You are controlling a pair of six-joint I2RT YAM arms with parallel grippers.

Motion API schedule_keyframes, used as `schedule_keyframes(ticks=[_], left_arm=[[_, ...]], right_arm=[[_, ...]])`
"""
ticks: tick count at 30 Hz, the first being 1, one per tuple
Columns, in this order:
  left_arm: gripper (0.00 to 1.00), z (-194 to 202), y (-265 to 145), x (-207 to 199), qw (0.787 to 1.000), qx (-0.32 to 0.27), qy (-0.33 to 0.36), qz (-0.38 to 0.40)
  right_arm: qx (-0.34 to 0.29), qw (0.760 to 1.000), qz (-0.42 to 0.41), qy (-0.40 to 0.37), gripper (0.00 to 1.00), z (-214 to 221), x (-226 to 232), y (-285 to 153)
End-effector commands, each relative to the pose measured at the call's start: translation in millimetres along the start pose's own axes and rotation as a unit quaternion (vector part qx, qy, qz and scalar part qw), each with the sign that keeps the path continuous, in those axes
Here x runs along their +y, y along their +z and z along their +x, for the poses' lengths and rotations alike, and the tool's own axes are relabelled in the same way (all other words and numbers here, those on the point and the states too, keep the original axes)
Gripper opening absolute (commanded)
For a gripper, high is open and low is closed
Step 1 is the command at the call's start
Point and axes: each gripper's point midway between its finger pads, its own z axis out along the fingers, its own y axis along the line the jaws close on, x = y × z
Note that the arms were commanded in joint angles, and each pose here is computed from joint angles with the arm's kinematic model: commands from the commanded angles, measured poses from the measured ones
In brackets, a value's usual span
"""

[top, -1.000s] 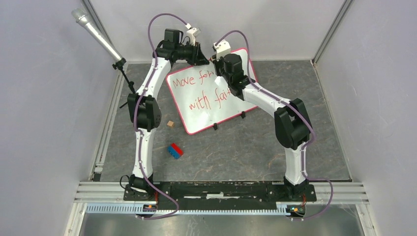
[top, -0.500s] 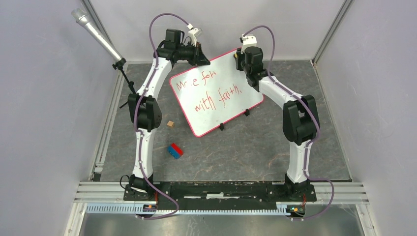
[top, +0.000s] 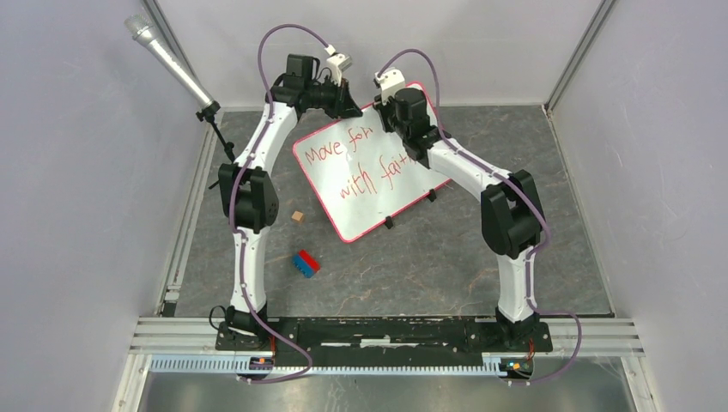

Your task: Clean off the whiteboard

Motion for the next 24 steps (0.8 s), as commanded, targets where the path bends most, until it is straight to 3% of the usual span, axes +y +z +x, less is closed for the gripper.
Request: schedule_keyframes(ticks=[1, 9, 16, 18, 24], left_arm=[[0.03, 11, 16, -31, 0.998, 0.024, 0.047, 0.025], [0.02, 10, 14, -33, 0.998, 0.024, 0.050, 0.026], [0.04, 9, 16, -32, 0.999, 0.024, 0.039, 0.023], [0.14, 6, 14, -27, 0.999, 0.023, 0.026, 0.003], [0.78, -28, -14, -13, 0.996, -0.011, -0.023, -0.085]], right_arm=[[0.024, 1.000, -0.008, 0.003, 0.22, 13, 2, 2], [0.053, 0.991, 0.066, 0.102, 0.23, 47, -69, -3], [0.036, 0.996, 0.029, 0.082, 0.22, 36, -51, -7], [0.033, 0.997, 0.024, 0.072, 0.22, 33, -46, -8], [0.021, 0.997, 0.028, 0.071, 0.22, 29, -48, -20]])
